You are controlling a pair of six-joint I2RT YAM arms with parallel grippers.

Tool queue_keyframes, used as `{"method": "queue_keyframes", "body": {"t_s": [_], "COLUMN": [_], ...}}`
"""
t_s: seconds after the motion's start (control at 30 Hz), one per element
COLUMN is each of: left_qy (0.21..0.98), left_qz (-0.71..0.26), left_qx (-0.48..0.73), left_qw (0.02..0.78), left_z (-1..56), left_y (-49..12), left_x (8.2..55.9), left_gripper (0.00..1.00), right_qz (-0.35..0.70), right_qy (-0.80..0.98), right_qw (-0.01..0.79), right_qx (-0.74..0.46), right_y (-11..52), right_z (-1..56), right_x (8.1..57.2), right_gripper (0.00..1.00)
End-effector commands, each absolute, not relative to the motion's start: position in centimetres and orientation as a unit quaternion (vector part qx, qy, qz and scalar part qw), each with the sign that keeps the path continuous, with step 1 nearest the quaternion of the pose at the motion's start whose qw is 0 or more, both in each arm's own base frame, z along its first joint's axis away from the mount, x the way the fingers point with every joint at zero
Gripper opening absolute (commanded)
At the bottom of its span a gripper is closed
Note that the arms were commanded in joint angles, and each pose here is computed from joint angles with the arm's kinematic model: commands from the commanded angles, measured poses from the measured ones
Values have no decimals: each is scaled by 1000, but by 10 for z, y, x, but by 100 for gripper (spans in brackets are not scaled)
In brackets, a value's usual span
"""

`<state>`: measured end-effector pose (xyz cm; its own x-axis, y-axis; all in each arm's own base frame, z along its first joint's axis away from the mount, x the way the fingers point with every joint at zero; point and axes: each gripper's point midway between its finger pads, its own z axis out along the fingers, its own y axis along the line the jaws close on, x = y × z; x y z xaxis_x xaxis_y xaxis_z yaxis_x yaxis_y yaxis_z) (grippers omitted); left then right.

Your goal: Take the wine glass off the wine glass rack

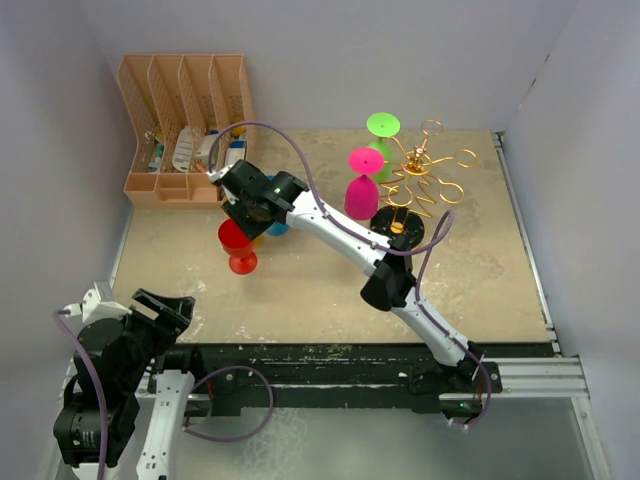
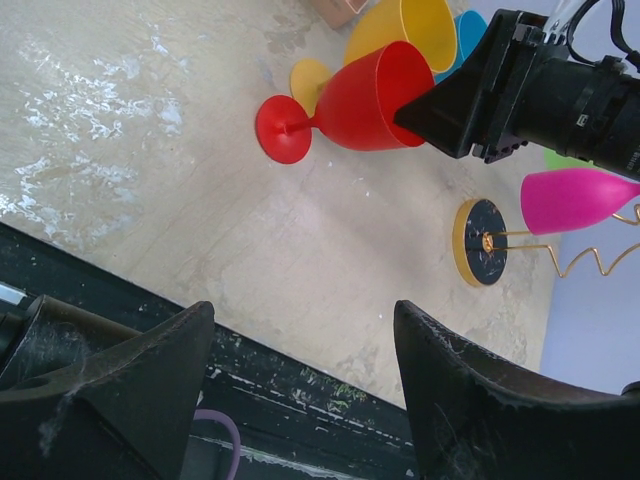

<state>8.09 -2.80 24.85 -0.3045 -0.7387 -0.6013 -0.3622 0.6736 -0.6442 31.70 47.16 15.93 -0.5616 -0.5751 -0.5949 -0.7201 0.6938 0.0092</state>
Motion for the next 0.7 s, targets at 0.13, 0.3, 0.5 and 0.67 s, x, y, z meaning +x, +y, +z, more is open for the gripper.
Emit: {"method": "queue_keyframes", "body": {"t_s": [0.13,0.3,0.5,0.67], "left_qy": [781,779,773,772], "left_qz": [-205,-207,-211,-246], "left_qx": [-334,-335,-332,-295], "left_qw": [486,488,498,506], "left_z": [257,258,266,280], "left_y": [-30,-30,-30,-44], "left_x": [90,89,92,111], "left_gripper": [75,75,75,75], "right_qz": [196,249,303,334], "right_qy": [843,813,787,774], "right_qw": [376,428,465,495], "right_qx": [-332,-308,-270,-211], "right_y": [465,456,432,391], "right_z": [267,333,391,421], "right_x": [312,302,281,270], "right_gripper": [39,41,40,53]}}
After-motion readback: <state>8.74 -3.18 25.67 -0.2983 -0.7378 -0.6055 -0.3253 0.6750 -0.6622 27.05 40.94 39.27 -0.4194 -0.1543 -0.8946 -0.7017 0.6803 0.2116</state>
